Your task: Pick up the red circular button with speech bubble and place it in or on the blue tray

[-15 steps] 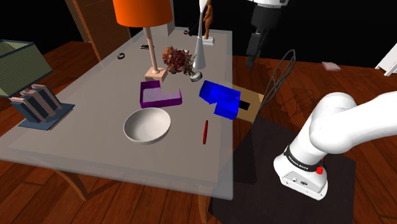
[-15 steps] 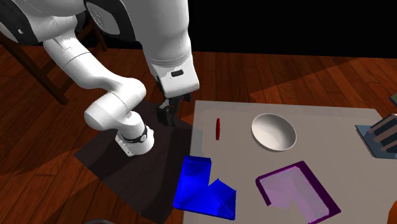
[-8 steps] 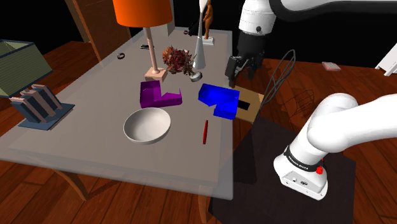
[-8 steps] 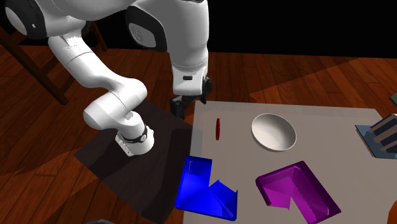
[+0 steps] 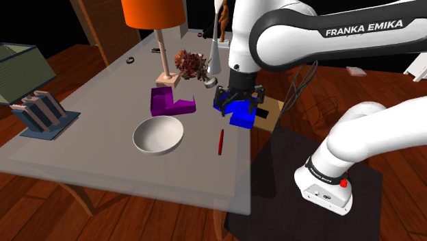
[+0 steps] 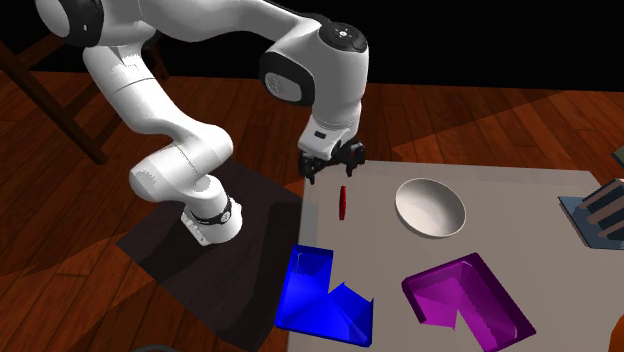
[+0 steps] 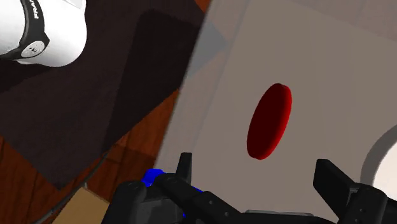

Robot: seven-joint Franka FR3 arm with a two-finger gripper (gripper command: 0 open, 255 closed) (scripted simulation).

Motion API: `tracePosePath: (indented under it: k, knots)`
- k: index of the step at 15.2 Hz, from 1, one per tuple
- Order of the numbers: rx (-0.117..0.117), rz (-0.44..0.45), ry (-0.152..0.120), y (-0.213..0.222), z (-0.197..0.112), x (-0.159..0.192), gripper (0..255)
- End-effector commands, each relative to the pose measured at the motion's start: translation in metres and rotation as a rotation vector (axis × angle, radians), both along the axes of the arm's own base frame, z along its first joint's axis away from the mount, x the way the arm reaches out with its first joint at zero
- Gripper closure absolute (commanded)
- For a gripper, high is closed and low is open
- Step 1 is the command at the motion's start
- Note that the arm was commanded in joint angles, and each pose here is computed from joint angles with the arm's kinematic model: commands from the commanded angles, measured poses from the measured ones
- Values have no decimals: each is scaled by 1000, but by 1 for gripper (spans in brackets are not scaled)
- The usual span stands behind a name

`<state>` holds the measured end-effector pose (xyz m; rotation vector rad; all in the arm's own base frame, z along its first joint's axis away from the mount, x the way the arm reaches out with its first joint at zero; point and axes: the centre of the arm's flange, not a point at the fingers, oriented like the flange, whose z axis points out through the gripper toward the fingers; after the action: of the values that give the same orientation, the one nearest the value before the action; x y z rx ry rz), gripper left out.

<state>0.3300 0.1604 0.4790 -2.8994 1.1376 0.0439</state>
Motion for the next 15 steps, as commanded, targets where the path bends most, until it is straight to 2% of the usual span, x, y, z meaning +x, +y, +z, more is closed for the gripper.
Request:
tracePosePath:
  k: [1,4,11,15]
  knots:
    - [-3,-136,6,13,-20,14,0]
    - [-10,-306,16,31,-45,34,0]
    - [-10,-306,16,32,-82,33,0]
    - [-10,-306,16,32,-85,33,0]
